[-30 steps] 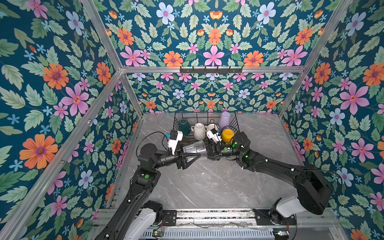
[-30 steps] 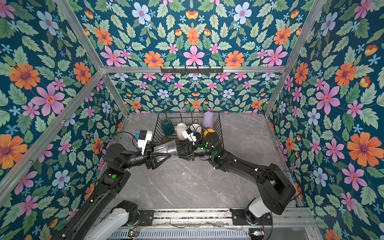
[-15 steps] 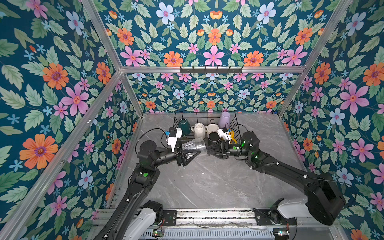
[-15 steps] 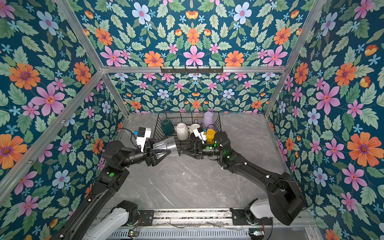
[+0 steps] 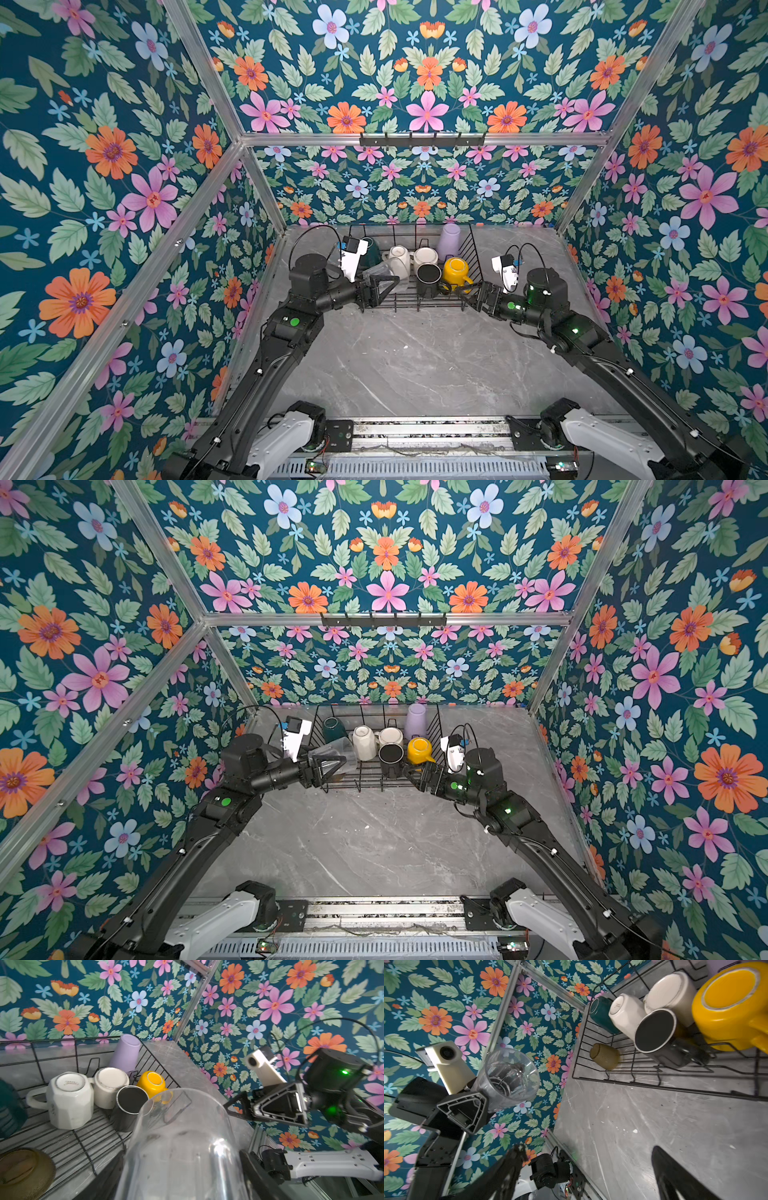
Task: Load the cups into the dish rack
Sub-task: 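Carry the clear glass over the rack with the left gripper while the right withdraws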
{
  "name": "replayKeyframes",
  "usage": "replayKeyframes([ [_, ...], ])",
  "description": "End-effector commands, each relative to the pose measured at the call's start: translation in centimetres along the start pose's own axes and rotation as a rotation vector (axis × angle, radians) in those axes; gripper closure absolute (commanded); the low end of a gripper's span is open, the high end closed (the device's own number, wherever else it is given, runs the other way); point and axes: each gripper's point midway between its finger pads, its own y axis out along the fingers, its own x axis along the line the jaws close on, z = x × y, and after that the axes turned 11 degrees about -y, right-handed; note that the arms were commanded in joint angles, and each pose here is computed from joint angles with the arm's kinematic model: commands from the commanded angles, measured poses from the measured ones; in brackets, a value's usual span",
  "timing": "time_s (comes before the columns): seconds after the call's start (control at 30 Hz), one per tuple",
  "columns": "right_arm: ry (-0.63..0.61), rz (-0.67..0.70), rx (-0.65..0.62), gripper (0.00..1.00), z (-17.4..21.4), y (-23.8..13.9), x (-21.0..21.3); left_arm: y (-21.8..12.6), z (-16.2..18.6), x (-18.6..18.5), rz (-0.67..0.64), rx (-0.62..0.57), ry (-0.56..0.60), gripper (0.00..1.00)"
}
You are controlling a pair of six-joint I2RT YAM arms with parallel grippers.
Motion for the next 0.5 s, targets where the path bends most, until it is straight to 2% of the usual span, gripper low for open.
replayKeyframes([
  [0.0, -0.026, 0.125, -0.026, 0.02, 0.1, -0.7, -2.5, 0.4, -0.2, 2.1, -0.11, 0.013, -0.022, 1.0],
  [0.47, -0.051, 0.176, -0.047, 0.01, 0.0, -1.7, -3.2, 2.2, -1.4, 6.3, -0.329, 0.101, -0.065, 1.0],
])
